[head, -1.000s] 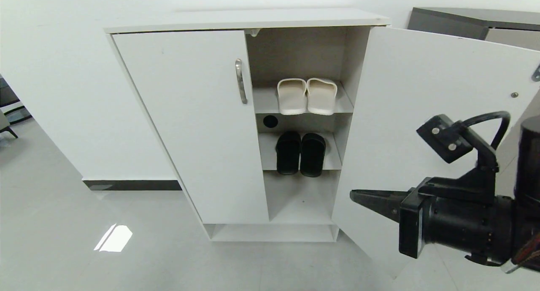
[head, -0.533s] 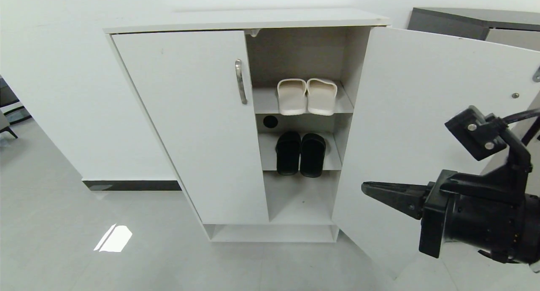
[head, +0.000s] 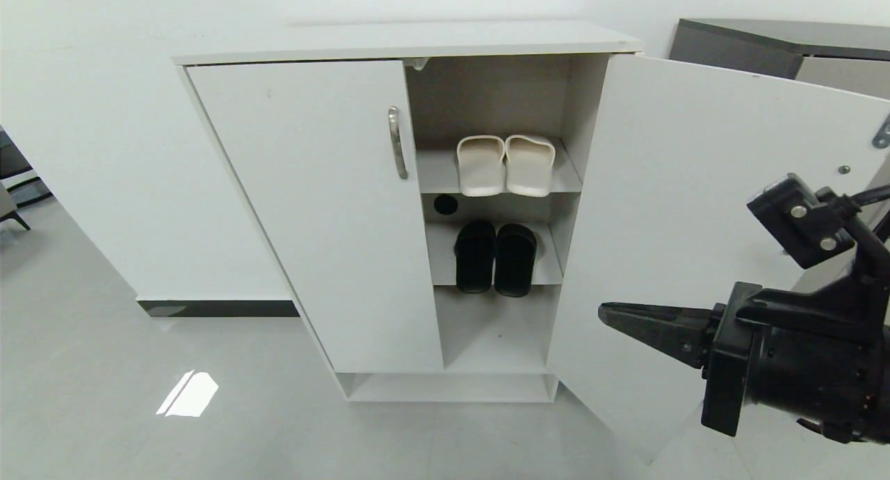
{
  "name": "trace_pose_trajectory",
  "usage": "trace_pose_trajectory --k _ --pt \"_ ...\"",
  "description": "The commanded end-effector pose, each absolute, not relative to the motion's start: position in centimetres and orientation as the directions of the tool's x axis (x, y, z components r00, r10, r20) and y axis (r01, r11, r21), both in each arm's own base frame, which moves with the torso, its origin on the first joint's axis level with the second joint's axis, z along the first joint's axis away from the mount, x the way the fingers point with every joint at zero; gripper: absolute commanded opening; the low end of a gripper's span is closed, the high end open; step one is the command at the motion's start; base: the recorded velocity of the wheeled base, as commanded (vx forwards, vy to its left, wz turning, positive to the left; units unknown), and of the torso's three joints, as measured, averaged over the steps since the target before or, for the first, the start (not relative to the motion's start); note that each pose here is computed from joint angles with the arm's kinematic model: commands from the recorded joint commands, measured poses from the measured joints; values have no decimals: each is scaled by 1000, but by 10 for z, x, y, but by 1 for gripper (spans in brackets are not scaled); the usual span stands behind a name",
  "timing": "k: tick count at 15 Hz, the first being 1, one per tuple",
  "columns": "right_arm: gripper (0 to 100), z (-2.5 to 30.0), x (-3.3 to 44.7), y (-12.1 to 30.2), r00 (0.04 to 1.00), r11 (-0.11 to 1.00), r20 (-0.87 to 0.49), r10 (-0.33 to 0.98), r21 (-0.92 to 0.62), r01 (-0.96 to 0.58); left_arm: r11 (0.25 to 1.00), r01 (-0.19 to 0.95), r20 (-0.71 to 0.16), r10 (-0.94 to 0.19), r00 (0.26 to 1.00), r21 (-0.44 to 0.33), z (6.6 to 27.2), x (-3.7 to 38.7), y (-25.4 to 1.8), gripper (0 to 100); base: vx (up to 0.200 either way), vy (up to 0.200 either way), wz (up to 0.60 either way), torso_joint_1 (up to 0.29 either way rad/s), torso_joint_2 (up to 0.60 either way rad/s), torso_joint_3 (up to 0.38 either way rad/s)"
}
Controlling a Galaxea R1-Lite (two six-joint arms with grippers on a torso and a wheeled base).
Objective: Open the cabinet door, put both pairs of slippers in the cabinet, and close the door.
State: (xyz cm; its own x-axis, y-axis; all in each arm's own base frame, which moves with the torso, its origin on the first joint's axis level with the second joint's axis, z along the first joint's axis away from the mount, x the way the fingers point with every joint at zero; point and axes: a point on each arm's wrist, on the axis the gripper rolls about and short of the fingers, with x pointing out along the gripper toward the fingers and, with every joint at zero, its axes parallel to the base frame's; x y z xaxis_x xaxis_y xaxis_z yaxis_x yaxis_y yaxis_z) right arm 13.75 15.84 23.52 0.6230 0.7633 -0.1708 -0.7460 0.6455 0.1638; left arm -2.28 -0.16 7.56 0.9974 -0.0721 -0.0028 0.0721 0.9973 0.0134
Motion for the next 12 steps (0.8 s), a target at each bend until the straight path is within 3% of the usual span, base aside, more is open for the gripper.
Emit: trace_pose_trajectory --k 1,12 --pt "0 234 137 159 618 642 -175 766 164 -749 997 72 -8 -72 997 13 75 -23 -2 0 0 0 0 66 -119 -251" --pt "0 231 136 159 610 636 -186 770 165 -754 997 72 -6 -72 997 13 75 -23 -2 0 0 0 0 174 -475 -291"
